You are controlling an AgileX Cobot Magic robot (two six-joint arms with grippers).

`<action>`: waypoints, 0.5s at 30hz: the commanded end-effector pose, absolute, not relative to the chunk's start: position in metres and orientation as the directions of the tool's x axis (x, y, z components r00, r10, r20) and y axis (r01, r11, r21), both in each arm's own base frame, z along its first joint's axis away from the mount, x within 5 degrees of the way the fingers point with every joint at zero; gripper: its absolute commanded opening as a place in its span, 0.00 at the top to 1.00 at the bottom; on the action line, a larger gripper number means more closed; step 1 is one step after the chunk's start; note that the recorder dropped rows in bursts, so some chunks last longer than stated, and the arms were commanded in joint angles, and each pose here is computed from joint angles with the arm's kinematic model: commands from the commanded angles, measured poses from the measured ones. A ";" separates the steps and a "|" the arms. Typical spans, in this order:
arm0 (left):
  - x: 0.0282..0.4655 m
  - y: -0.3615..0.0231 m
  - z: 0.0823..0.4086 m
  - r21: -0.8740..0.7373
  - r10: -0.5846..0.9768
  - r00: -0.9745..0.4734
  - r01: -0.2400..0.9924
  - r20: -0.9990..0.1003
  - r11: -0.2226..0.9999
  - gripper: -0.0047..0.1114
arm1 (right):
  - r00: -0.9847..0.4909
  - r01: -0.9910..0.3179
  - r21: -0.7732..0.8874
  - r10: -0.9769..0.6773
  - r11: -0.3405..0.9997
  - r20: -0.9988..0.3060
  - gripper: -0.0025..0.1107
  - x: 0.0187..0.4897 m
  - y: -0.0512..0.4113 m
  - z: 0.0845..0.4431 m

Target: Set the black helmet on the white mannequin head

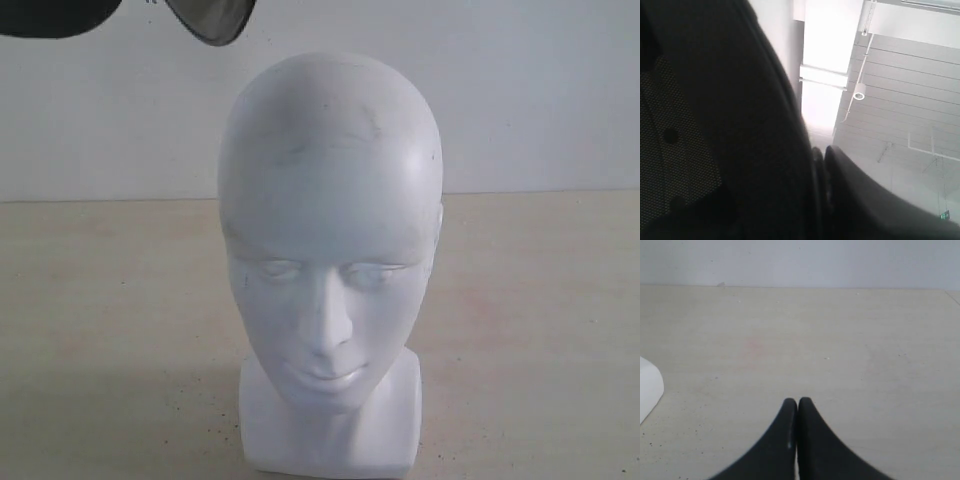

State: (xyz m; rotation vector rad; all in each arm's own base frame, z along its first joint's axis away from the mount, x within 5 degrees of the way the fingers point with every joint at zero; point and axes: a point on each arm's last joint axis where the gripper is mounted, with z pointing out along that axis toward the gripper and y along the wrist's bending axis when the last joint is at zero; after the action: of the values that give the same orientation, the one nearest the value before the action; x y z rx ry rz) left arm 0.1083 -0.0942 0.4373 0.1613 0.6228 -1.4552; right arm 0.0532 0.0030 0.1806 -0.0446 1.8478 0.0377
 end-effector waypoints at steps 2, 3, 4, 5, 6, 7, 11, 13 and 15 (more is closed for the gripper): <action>0.098 -0.086 0.450 -0.185 -0.909 0.008 0.978 -0.416 0.093 0.92 | -0.266 -0.049 -0.006 -0.019 0.999 -0.964 0.98 0.053 0.003 0.181; 0.095 -0.085 0.451 -0.159 -0.904 0.038 0.980 -0.425 0.116 0.92 | -0.266 -0.049 -0.006 -0.019 0.999 -0.964 0.98 0.053 0.003 0.181; 0.094 -0.086 0.451 -0.129 -0.894 0.089 0.978 -0.439 0.161 0.92 | -0.266 -0.049 -0.006 -0.019 0.999 -0.964 0.98 0.053 0.003 0.181; 0.094 -0.086 0.451 -0.124 -0.892 0.099 0.978 -0.441 0.169 0.92 | -0.266 -0.049 -0.006 -0.019 0.999 -0.964 0.98 0.053 0.003 0.181; 0.093 -0.086 0.451 -0.117 -0.888 0.101 0.978 -0.448 0.170 0.92 | -0.266 -0.049 -0.006 -0.019 0.999 -0.964 0.98 0.053 0.003 0.181; 0.093 -0.087 0.451 -0.114 -0.886 0.102 0.979 -0.452 0.170 0.92 | -0.266 -0.049 -0.006 -0.019 0.999 -0.964 0.98 0.053 0.003 0.181; 0.093 -0.087 0.451 -0.115 -0.887 0.101 0.979 -0.451 0.170 0.92 | -0.266 -0.049 -0.006 -0.019 0.999 -0.964 0.98 0.053 0.003 0.181; 0.094 -0.085 0.451 -0.126 -0.893 0.098 0.977 -0.439 0.169 0.92 | -0.266 -0.049 -0.006 -0.019 0.999 -0.964 0.98 0.053 0.003 0.181; 0.095 -0.084 0.452 -0.138 -0.899 0.097 0.976 -0.426 0.170 0.92 | -0.266 -0.049 -0.006 -0.019 0.999 -0.964 0.98 0.053 0.003 0.181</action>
State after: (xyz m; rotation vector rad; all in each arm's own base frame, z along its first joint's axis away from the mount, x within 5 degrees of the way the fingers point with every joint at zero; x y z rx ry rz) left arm 0.1045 -0.0931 0.4413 0.2049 0.5923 -1.4016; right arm 0.0532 0.0030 0.1806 -0.0446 1.8478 0.0377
